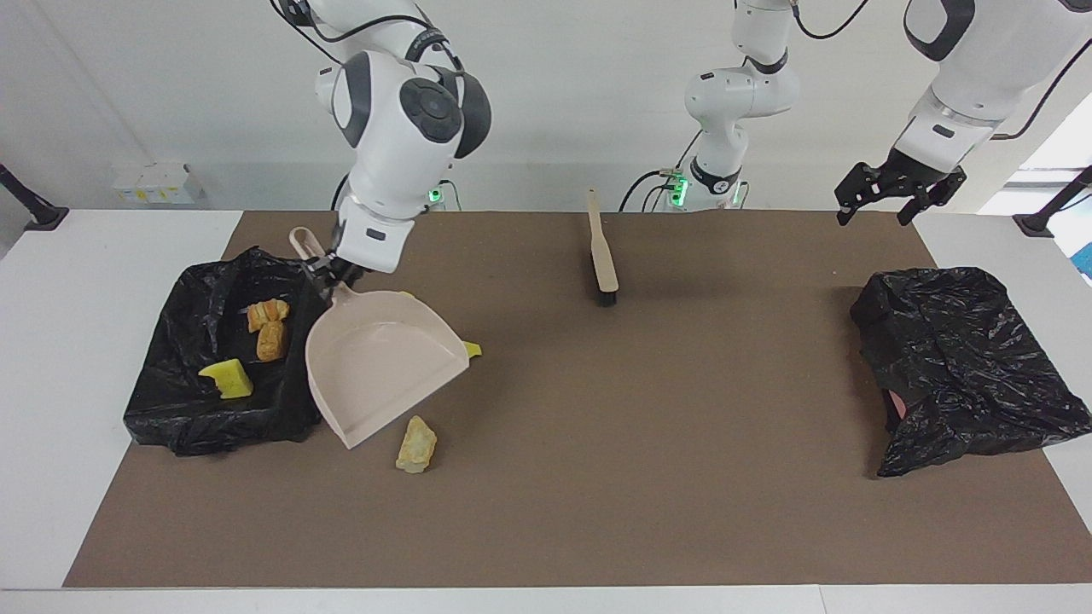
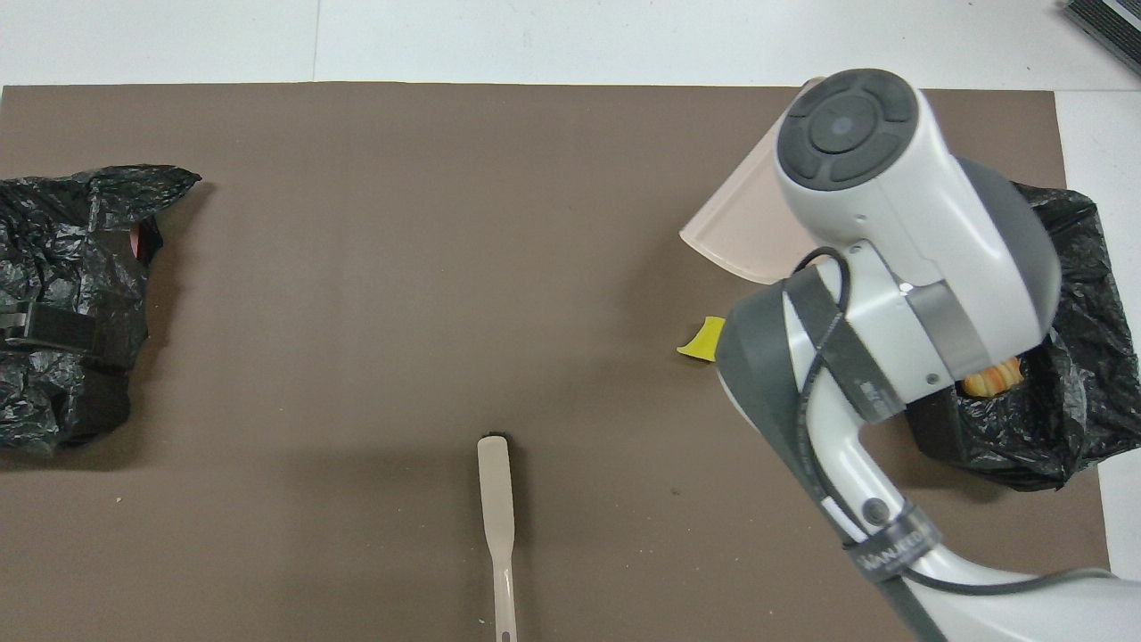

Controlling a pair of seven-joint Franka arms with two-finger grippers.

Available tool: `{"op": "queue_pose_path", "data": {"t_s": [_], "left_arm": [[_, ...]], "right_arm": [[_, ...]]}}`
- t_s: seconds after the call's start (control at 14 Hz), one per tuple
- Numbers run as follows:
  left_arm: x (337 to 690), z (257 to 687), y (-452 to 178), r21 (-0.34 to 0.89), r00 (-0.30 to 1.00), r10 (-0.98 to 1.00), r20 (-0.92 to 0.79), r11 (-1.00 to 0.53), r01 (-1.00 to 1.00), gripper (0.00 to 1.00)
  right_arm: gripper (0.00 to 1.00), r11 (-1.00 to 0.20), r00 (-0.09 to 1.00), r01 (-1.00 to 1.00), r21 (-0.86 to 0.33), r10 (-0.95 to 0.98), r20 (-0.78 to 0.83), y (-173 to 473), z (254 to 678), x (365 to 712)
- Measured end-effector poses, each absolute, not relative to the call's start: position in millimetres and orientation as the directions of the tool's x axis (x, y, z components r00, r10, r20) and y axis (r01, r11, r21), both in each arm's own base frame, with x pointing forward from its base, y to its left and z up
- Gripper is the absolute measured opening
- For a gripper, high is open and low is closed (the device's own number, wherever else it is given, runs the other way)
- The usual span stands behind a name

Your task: Sweep and dump trash in bin

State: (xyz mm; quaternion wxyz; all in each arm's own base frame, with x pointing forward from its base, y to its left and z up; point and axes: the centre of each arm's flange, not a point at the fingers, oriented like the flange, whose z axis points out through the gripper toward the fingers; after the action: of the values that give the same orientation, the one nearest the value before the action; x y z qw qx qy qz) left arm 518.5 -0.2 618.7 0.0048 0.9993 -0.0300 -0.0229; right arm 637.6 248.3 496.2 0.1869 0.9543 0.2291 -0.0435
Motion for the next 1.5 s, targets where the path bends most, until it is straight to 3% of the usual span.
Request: {"op": "queue_pose_path", "data": {"t_s": [0.29,0.64,0.86,1.5], "left_arm": [[518.6,619.0,-3.9,0.020,0.997,-0.066,-0.044,-0.998,-0.065,1.00],[528.9,607.6,-3.9,0.025,0.995,-0.067,-0.072,-0.998,-0.066,1.00],[535.8,602.1,-6.8,0.027,0.994,-0.074,-0.081,-0.997,-0.072,1.00],[541.4,606.9,-23.3,0.025,0.990,-0.134,-0.033,-0.991,-0.133,1.00]], "right_arm": [[0.32,-0.947,0.975,0.218,0.237,0.200,-0.101,316.2,456.3,639.2],[0.32,-0.996,0.997,0.038,0.084,0.031,-0.075,391.4,410.3,632.3],[0.32,-1.000,0.996,-0.014,0.008,-0.015,-0.088,423.3,391.8,625.4],[0.32,-0.999,0.997,-0.005,-0.044,-0.002,-0.075,465.1,354.7,614.2]]}}
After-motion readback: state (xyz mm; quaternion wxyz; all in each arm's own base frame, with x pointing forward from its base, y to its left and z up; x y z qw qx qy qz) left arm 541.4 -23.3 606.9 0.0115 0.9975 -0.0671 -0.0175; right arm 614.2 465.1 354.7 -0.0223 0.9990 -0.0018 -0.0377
